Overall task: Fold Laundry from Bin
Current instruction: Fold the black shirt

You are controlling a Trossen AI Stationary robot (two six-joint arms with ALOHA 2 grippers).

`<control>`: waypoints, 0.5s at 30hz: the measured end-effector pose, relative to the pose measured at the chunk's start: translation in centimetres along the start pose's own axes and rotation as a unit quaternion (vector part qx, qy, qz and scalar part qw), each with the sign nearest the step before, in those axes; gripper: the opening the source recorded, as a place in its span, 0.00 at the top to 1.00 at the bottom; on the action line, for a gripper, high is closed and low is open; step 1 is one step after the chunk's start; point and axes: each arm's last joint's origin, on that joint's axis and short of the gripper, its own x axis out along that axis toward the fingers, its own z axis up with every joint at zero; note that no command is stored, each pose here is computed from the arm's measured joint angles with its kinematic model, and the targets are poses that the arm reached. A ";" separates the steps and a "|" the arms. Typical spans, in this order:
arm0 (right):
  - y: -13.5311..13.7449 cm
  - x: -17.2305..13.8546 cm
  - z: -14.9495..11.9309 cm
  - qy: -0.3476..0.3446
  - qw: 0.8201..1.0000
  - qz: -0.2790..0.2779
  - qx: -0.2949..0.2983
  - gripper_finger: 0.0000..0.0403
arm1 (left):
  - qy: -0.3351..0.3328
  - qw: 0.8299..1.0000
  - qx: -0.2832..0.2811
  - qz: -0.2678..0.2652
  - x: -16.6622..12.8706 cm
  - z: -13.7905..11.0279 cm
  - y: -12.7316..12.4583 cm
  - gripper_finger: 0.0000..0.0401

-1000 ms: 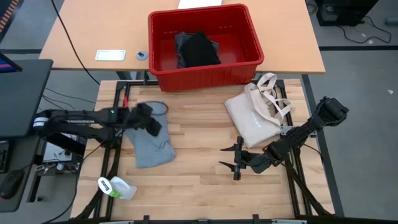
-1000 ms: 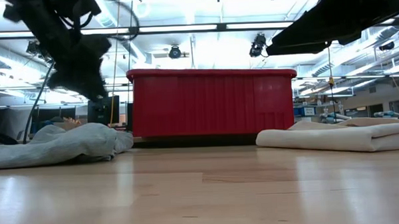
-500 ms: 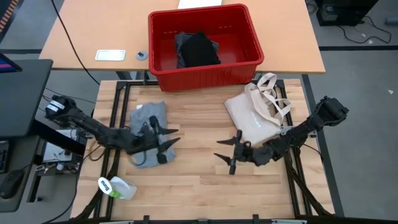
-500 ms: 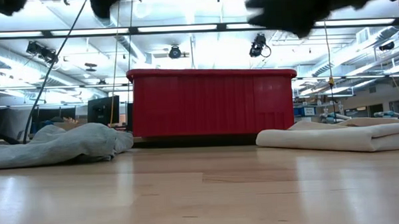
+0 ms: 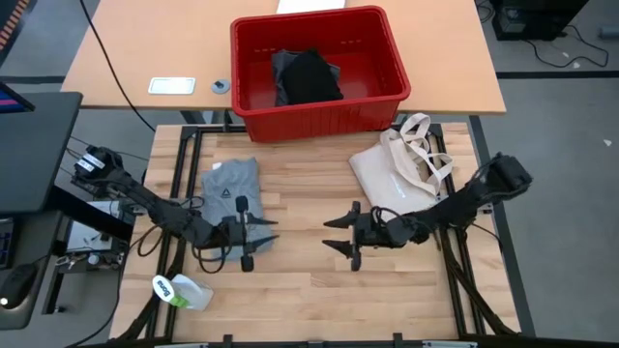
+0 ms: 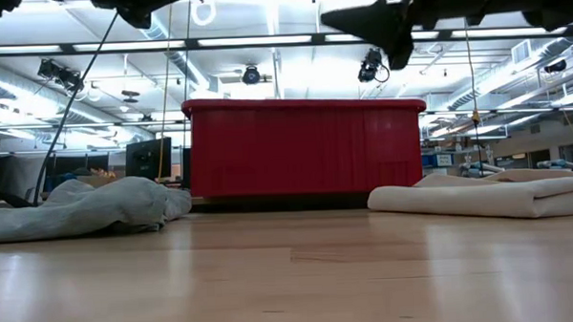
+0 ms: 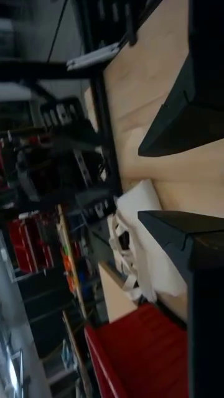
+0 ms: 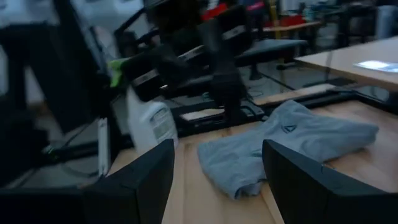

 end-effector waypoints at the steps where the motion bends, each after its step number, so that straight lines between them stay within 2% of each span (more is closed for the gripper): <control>1: 0.1 0.4 -0.3 -0.005 1.000 -0.008 0.006 0.38 | 0.002 1.000 0.002 -0.003 0.0 -0.1 0.0 0.61; 6: 1.7 2.2 -2.5 0.011 1.000 -0.015 0.023 0.39 | 0.007 1.000 0.002 0.011 0.3 -0.2 0.4 0.61; 10: 3.2 3.2 -3.9 0.029 1.000 0.005 0.004 0.40 | 0.005 1.000 -0.001 0.015 0.5 -0.2 0.7 0.61; 15: 4.1 4.2 -3.6 0.020 1.000 0.014 -0.011 0.40 | 0.007 0.999 -0.010 0.031 0.9 -0.3 1.3 0.61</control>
